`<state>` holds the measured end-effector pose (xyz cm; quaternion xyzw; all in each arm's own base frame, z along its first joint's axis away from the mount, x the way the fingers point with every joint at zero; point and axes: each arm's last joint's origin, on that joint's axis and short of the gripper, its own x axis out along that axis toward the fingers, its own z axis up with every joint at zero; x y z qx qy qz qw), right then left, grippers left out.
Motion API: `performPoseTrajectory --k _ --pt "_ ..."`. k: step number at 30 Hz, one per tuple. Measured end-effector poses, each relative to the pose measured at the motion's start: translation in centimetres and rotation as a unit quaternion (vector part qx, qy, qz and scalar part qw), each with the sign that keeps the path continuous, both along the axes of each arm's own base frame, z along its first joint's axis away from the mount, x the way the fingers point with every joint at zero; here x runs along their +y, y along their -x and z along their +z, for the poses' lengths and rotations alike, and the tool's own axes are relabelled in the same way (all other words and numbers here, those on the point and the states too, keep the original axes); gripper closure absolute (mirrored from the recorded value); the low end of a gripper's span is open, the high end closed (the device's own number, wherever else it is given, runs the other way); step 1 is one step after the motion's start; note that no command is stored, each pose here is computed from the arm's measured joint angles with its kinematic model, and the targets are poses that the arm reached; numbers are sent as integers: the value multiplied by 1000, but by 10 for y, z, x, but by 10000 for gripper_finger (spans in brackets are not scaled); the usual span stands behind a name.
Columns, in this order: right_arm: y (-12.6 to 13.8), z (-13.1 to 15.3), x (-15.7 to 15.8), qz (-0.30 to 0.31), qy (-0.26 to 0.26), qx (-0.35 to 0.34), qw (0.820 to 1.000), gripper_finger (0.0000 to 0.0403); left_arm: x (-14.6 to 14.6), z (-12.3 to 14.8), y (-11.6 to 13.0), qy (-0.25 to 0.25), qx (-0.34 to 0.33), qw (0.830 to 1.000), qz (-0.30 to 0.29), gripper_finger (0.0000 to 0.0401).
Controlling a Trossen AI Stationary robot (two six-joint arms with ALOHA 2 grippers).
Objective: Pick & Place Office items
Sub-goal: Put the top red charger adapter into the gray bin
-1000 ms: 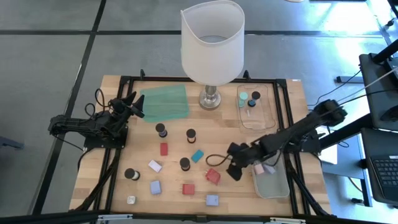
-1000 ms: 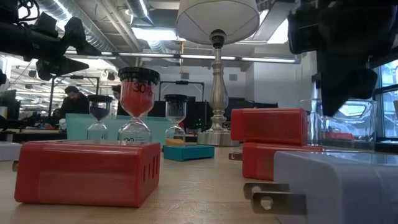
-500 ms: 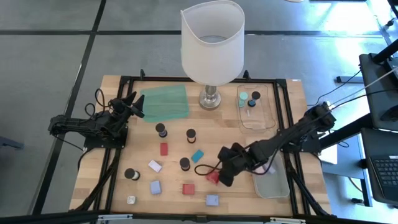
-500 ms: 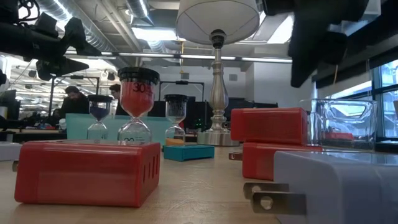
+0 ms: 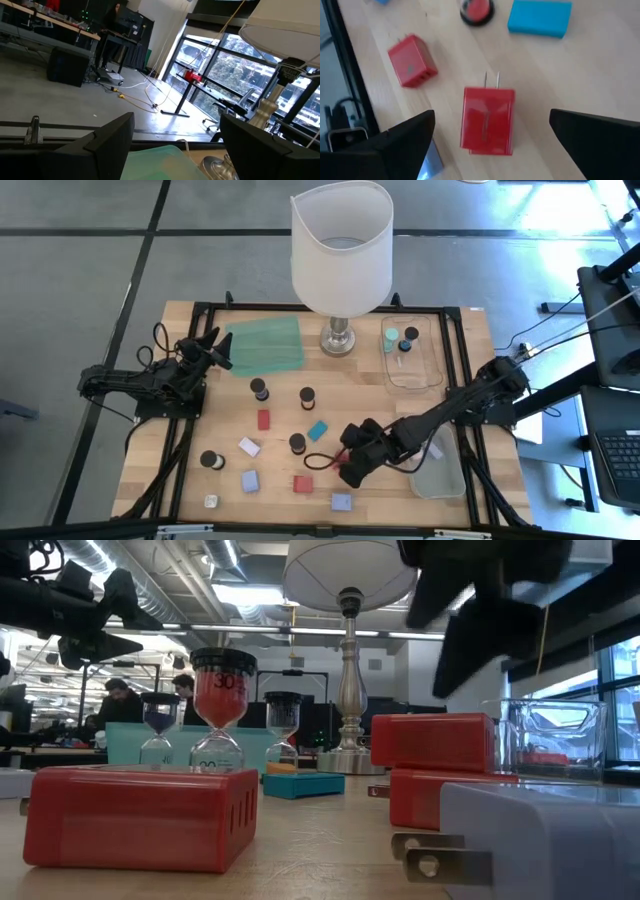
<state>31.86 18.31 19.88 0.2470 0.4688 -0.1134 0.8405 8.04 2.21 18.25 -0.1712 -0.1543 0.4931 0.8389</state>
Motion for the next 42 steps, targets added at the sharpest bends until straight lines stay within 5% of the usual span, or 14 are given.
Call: performPoseTrajectory --k 42 --pt "-14 -46 3 46 15 51 998 3 0 0 0 0 0 1000 0 111"
